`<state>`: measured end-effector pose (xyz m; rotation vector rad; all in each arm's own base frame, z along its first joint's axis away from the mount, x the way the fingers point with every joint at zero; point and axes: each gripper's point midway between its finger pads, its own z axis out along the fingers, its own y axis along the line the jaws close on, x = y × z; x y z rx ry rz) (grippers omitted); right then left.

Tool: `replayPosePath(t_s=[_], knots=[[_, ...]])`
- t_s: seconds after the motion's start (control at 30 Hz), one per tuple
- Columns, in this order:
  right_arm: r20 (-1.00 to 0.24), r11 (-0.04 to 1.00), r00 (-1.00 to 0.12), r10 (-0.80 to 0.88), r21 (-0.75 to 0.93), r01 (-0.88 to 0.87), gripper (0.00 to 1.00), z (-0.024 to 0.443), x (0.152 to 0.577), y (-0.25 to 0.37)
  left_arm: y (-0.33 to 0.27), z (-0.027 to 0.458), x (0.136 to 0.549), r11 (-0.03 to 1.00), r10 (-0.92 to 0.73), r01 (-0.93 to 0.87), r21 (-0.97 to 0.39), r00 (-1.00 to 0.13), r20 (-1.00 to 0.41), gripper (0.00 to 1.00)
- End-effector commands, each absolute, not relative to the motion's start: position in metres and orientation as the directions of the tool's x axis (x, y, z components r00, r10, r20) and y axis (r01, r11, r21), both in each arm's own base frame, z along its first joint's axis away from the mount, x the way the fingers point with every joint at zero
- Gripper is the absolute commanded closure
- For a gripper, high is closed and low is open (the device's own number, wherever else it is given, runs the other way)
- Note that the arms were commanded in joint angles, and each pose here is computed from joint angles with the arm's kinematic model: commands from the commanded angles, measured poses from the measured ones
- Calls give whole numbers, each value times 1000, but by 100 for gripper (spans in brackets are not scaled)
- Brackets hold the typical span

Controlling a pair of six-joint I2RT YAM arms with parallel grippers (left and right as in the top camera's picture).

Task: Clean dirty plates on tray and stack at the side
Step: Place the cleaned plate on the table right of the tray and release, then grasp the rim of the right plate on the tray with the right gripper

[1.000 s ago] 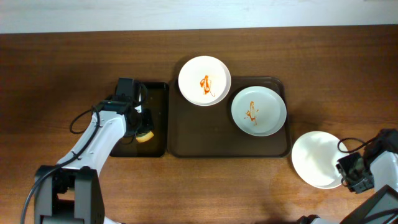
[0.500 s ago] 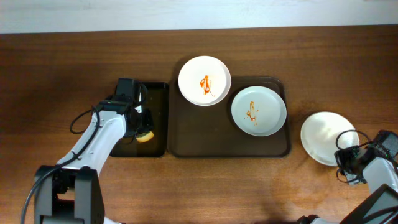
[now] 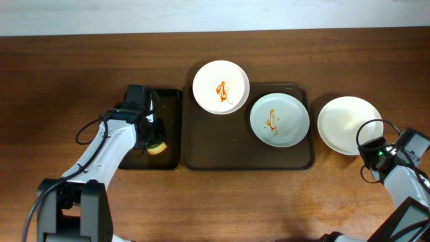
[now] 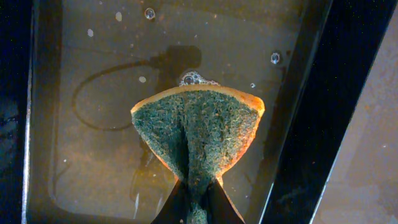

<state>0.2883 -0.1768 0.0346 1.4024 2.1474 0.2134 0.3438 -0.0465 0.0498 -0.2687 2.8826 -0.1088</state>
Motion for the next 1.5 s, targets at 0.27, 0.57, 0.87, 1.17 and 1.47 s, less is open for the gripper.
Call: replayPosePath(t_s=[0.27, 0.57, 0.87, 1.17, 1.47], knots=[[-308, 637, -557, 771, 385, 668, 72, 53, 291, -148, -47, 47, 343, 981, -183, -164, -101, -958, -223, 100], [-321, 916, -888, 330, 338, 219, 40, 147, 334, -29, -47, 47, 343, 981, -183, -164, -101, -957, -225, 100], [-144, 919, -915, 378, 180, 351, 38, 85, 334, 0, -47, 47, 343, 981, -183, -164, -101, -957, -224, 100], [40, 876, -905, 423, 236, 420, 53, 13, 343, 18, -47, 47, 343, 981, -183, -164, -102, -957, -225, 100], [88, 905, -931, 353, 221, 364, 90, 0, 333, 44, -47, 47, 343, 981, -183, -164, -101, -957, -224, 100]])
